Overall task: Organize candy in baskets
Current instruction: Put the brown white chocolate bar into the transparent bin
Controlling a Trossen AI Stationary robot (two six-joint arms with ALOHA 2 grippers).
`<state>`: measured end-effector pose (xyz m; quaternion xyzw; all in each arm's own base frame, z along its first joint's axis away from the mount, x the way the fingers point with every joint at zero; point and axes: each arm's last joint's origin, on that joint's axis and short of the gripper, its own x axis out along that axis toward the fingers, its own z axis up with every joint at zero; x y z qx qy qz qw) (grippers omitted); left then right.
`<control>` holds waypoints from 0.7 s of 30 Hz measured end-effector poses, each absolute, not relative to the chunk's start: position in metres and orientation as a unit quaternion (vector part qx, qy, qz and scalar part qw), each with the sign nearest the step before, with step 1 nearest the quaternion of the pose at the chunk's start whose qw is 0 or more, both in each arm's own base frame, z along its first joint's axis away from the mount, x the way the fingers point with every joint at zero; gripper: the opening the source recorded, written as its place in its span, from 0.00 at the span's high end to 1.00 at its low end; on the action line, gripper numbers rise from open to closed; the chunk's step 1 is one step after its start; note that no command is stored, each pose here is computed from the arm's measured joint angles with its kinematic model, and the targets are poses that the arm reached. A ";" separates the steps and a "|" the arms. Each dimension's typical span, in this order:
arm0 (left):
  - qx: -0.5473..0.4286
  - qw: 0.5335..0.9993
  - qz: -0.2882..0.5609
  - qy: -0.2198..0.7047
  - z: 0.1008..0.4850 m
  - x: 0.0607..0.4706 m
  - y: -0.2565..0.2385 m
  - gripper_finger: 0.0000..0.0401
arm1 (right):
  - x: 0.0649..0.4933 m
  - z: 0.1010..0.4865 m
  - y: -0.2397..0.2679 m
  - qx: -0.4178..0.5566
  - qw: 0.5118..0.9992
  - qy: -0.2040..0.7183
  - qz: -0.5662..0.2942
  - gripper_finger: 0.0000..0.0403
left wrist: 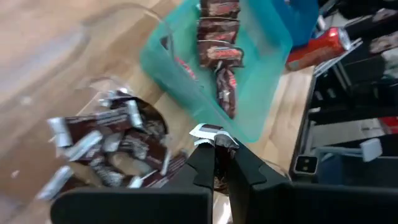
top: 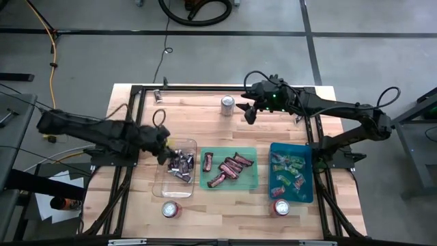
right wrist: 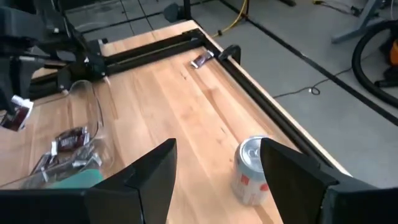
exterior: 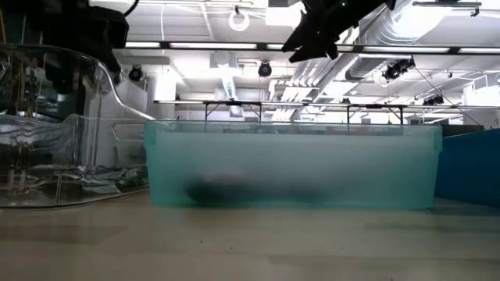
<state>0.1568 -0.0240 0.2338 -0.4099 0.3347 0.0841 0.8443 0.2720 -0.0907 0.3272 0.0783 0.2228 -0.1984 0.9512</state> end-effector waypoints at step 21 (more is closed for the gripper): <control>-0.419 0.792 0.131 0.424 0.194 0.170 -0.033 0.72 | 0.270 0.323 -0.090 0.086 0.945 0.245 -0.200 0.44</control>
